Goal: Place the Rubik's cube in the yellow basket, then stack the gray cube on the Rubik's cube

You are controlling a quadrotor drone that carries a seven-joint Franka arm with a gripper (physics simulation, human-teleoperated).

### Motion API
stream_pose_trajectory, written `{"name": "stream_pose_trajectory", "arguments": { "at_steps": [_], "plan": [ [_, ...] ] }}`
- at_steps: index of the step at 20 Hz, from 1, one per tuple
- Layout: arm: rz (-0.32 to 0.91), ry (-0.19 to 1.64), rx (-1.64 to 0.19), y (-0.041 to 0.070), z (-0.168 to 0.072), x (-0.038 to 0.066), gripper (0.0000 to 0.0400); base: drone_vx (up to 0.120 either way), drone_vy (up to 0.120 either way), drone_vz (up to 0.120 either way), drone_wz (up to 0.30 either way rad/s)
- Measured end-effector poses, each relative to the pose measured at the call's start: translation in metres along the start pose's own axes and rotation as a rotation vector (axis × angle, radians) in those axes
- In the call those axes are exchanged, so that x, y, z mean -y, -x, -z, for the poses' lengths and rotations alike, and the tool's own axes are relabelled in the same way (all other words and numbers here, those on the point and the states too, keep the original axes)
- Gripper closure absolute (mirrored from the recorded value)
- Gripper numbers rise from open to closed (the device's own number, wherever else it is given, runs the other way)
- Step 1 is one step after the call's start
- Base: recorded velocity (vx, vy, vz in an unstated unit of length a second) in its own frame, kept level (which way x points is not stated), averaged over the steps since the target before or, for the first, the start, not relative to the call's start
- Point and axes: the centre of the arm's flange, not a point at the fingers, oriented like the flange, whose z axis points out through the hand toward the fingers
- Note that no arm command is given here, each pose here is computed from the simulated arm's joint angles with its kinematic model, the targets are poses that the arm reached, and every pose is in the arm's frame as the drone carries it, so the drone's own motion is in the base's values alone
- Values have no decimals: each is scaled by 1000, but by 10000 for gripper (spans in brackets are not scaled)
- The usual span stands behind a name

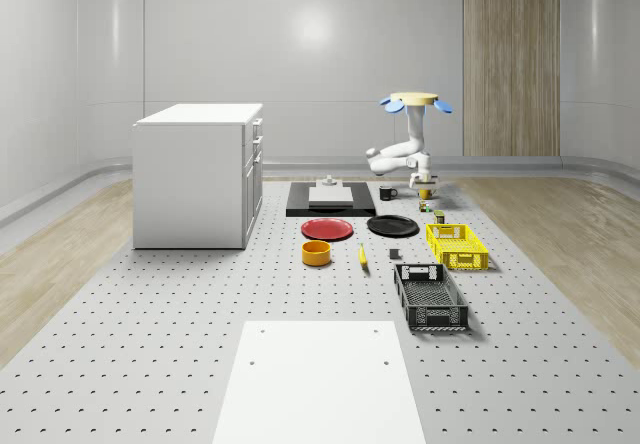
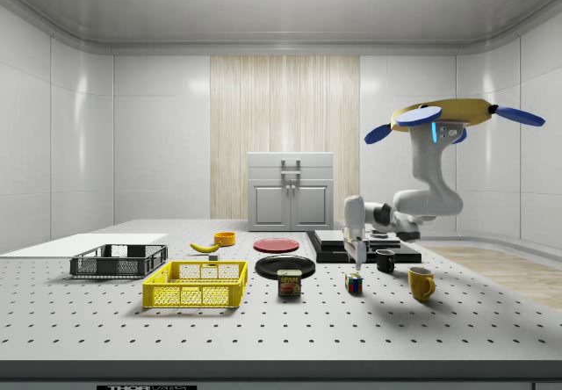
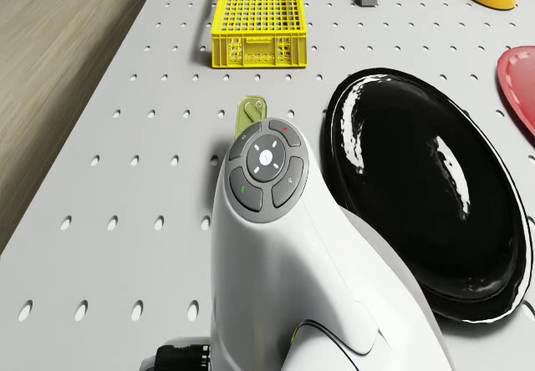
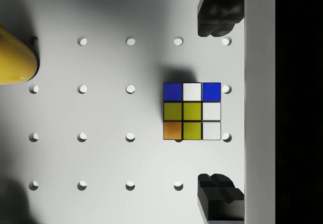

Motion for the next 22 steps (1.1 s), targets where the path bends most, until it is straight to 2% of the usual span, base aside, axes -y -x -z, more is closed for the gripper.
{"name": "stream_pose_trajectory", "arguments": {
  "at_steps": [6,22],
  "plan": [
    [0,0,0,0,0,0,0,0,0,-107,0],
    [0,0,0,-5,-23,-5,0,0,0,0,0]
  ]
}}
